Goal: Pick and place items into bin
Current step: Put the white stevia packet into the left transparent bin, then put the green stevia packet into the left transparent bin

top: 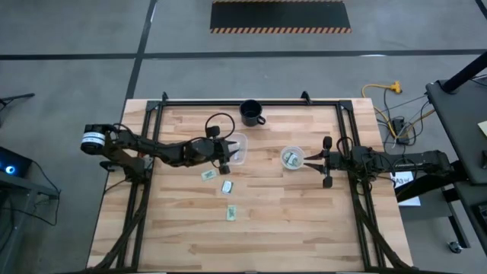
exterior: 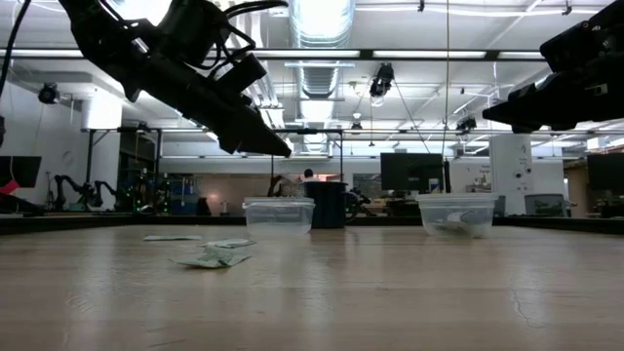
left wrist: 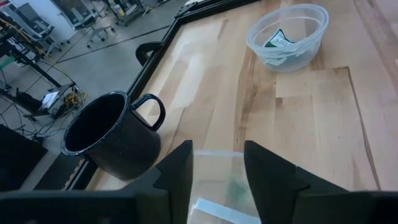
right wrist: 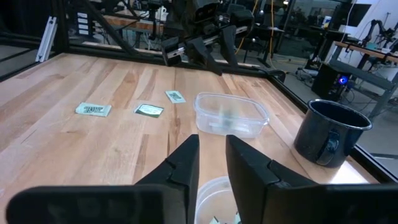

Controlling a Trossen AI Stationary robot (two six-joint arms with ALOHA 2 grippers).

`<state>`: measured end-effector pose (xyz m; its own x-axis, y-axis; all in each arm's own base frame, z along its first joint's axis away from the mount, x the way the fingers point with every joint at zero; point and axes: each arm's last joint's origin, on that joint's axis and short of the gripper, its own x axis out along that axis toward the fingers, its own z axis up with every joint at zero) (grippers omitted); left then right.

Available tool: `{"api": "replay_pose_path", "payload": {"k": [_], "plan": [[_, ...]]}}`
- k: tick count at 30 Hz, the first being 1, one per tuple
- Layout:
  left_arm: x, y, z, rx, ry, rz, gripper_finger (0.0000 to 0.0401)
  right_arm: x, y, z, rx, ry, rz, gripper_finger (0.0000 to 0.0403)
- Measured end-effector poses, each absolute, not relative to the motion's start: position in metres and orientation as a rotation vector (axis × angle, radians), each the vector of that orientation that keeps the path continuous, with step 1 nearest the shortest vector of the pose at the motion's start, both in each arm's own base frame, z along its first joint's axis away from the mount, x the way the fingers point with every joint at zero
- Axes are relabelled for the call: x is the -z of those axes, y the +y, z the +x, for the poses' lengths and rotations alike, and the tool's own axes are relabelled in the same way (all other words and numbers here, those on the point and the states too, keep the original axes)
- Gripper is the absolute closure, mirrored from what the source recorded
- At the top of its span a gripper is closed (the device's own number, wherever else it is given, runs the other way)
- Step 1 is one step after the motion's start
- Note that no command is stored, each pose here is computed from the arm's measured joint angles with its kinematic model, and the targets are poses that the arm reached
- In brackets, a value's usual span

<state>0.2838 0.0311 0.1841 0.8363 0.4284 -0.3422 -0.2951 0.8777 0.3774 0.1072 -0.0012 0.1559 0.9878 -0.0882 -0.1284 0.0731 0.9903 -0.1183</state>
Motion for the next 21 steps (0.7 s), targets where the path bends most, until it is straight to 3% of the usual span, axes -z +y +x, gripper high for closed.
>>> {"api": "replay_pose_path", "payload": {"k": [6, 21], "plan": [[-0.1841, 0.0311, 0.2837, -0.390, 0.432, 0.319, 0.0256, -0.1559, -0.0012, 0.1072, 0.081, 0.134, -0.114, 0.0324], [-0.1838, 0.0270, 0.2827, -0.374, 0.446, 0.323, 0.0254, -0.1559, -0.0012, 0.1072, 0.081, 0.133, -0.114, 0.0330]]}}
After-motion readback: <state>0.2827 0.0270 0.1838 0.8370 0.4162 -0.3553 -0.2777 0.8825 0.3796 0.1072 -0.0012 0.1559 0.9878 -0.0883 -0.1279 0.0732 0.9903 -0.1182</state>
